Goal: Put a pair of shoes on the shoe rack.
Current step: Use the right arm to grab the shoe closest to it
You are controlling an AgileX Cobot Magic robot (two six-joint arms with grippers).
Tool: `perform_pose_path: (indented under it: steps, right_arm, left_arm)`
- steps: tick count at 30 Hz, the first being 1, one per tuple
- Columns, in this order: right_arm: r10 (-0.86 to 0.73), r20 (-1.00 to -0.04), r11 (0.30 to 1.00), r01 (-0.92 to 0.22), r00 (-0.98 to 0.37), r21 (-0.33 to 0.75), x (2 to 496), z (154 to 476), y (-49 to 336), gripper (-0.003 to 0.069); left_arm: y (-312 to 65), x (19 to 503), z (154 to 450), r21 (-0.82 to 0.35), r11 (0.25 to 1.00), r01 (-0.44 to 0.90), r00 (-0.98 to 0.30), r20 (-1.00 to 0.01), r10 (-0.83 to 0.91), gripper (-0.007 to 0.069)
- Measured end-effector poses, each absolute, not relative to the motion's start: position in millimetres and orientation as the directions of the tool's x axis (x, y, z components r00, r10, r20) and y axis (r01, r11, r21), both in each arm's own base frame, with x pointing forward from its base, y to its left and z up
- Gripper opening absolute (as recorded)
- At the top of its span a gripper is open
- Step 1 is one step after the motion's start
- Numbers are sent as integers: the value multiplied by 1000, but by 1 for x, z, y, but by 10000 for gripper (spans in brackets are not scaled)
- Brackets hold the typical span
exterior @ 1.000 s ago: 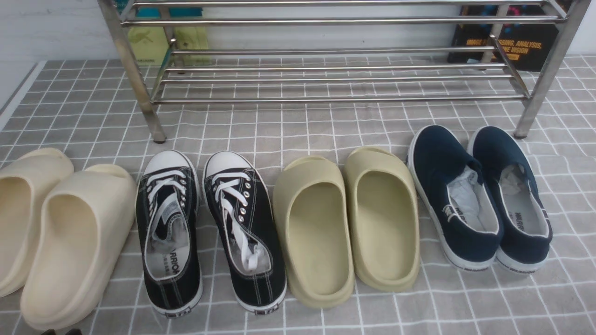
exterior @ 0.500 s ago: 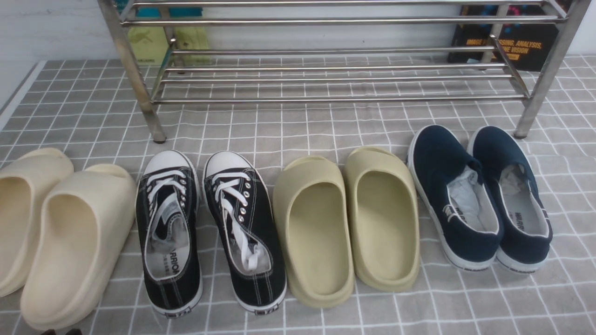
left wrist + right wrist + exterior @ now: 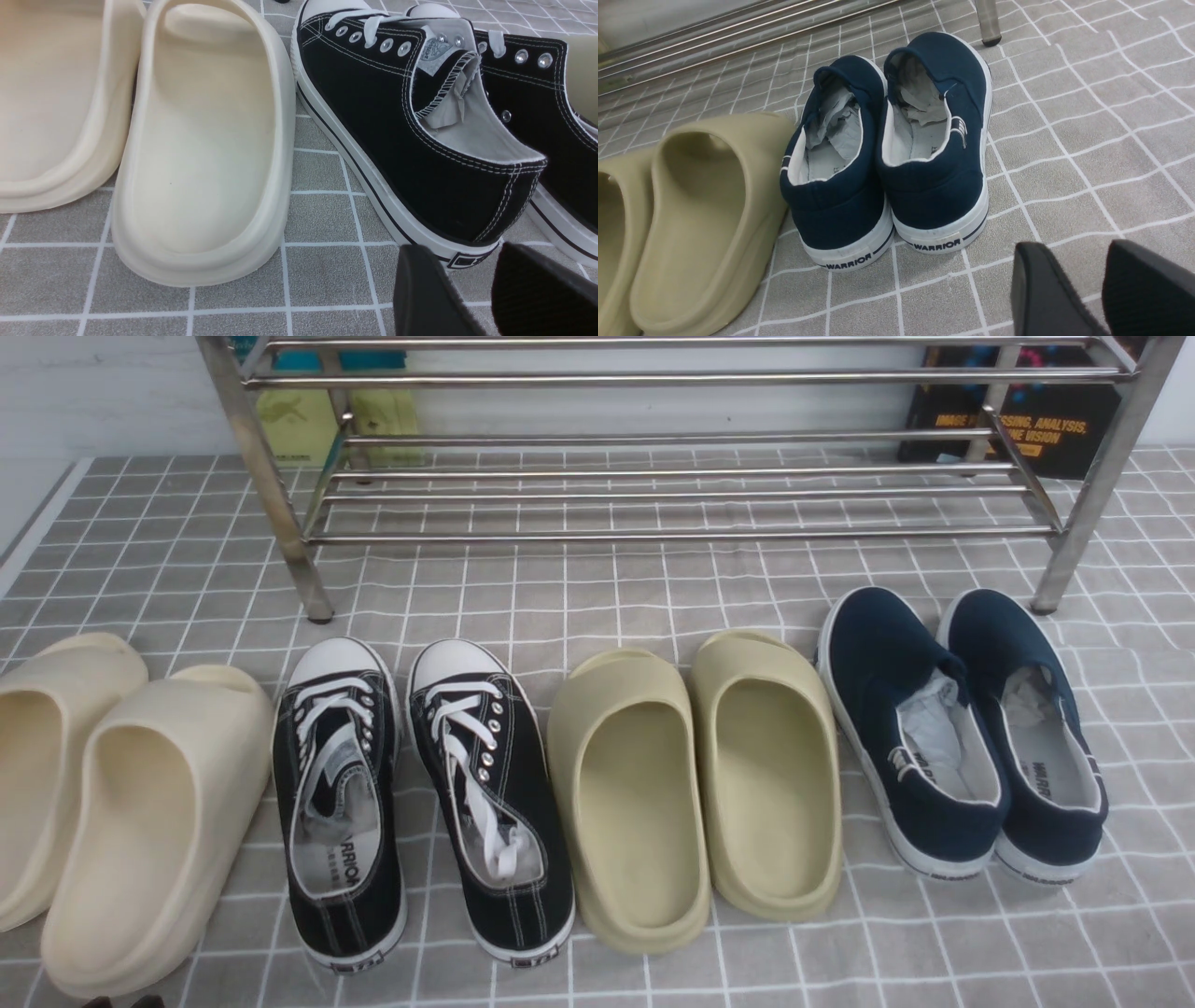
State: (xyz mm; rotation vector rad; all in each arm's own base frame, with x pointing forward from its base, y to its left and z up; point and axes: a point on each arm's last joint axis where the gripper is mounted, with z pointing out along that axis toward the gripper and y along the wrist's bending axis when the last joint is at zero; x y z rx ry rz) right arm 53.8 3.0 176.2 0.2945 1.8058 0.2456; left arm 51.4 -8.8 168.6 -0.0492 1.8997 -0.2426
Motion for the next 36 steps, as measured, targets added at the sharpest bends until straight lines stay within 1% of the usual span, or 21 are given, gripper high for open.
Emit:
perform_pose_path:
  steps: [14,32,36]
  right_arm:
    - [318,-902,948,76,-293,309,52,174,4,239]
    - [315,-901,949,77,-298,307,52,173,4,239]
    - [316,-909,949,74,-272,307,53,175,3,239]
  left_arm:
    - [-9,51,169,-192,978,85,-337,-929,-153,239]
    - [-9,51,169,-192,978,85,-337,-929,-153,239]
    - [-9,51,169,-192,978,85,-337,-929,-153,239]
